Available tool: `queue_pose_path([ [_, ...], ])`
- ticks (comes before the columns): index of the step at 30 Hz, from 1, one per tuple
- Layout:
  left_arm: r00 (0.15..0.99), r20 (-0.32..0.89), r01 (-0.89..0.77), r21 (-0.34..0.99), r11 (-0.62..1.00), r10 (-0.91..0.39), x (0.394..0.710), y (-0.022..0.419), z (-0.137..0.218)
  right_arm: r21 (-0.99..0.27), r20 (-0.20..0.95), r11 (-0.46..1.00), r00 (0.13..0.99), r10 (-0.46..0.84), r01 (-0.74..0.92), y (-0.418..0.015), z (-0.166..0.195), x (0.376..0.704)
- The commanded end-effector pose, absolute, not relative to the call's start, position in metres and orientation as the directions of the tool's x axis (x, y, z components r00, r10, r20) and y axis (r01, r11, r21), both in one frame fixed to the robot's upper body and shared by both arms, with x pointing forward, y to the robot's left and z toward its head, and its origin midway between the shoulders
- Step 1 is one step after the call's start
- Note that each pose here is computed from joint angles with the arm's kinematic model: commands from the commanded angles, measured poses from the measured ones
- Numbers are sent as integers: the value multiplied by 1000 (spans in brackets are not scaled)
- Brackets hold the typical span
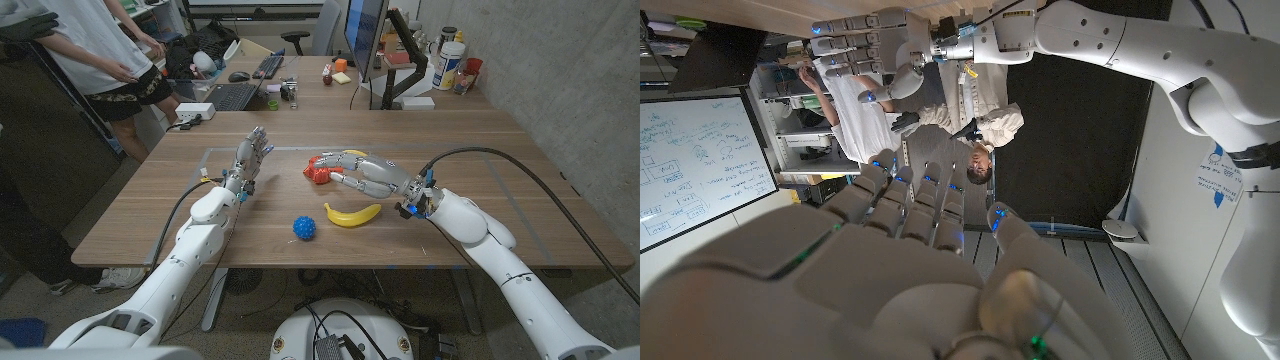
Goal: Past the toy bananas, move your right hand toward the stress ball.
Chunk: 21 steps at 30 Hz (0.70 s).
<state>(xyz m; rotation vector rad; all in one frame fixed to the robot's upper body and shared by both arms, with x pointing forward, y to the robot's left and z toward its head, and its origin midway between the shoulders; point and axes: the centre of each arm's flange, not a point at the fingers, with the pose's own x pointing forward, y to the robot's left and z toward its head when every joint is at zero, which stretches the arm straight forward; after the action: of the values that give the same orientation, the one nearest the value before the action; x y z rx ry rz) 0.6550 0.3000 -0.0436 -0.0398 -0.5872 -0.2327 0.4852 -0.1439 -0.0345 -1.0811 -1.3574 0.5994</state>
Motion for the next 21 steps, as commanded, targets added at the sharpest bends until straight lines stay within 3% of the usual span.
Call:
queue_pose_path([
  [1, 808, 551, 228, 30, 973, -206, 654, 299, -45, -882, 456, 414, 180, 872, 226, -142, -39, 486],
  [21, 809, 552, 226, 29, 974, -204, 654, 301, -46, -903, 411, 367, 200, 890, 222, -134, -47, 488],
])
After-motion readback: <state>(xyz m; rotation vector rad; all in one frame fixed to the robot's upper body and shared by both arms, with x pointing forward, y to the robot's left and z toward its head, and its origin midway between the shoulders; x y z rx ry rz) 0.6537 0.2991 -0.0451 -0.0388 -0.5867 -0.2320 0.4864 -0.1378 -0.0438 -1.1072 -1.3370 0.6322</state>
